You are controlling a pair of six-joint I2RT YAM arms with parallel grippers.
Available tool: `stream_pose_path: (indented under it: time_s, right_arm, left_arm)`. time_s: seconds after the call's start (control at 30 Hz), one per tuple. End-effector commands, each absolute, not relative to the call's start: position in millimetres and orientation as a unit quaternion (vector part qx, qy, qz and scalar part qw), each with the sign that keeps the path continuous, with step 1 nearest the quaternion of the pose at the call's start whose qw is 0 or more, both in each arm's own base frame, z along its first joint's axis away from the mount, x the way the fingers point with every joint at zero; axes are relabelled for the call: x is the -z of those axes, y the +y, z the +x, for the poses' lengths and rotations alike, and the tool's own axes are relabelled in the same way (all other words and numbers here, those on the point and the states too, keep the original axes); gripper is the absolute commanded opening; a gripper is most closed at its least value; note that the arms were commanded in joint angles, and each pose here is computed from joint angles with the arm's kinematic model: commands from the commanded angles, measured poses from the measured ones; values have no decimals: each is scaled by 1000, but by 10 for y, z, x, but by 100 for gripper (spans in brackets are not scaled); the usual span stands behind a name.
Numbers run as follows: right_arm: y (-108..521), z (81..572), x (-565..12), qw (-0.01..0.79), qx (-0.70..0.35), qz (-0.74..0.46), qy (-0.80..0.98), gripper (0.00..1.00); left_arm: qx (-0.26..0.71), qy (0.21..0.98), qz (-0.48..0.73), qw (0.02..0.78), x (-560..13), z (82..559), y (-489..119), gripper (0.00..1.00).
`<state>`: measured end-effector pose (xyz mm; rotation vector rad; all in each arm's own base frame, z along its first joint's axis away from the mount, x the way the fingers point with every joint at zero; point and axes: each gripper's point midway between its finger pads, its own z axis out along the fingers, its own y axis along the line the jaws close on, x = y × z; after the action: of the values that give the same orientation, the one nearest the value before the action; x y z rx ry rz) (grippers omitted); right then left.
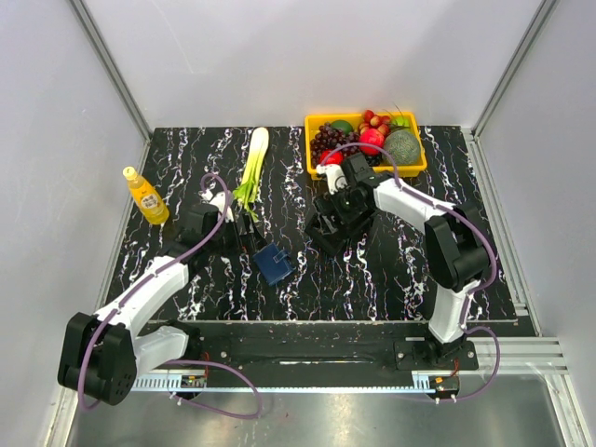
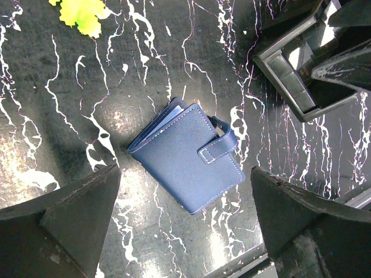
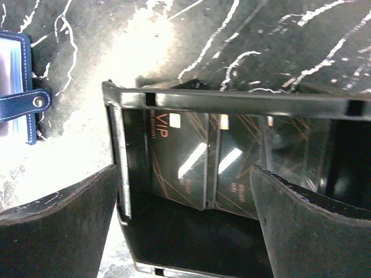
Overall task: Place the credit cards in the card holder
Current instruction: Pick up the credit card from the storage box.
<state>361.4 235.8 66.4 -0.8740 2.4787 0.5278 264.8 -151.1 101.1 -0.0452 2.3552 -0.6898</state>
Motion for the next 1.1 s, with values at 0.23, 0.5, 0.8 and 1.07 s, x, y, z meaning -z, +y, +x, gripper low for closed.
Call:
stream_pose_path:
  time_s: [0.23,0.5,0.8,1.07]
  right_arm:
    - [2604,3565,-700,227,-161,-381,882,99]
    - [2606,3560,-706,230,-162,-379,881,99]
    - [2595,3546,-721,254,-167,-363,881,100]
    - [2615,3549,-729,260,-172,-359,880,100]
  left_arm:
    - [277,879,-14,387,-1250,2886,-1571,99]
    - [266,821,-27,505,-1488,3773,-1656,99]
    - [300,798,13,522,-1535,4089,-1902,99]
    - [301,816,37,493,-1436,4039,-2024,99]
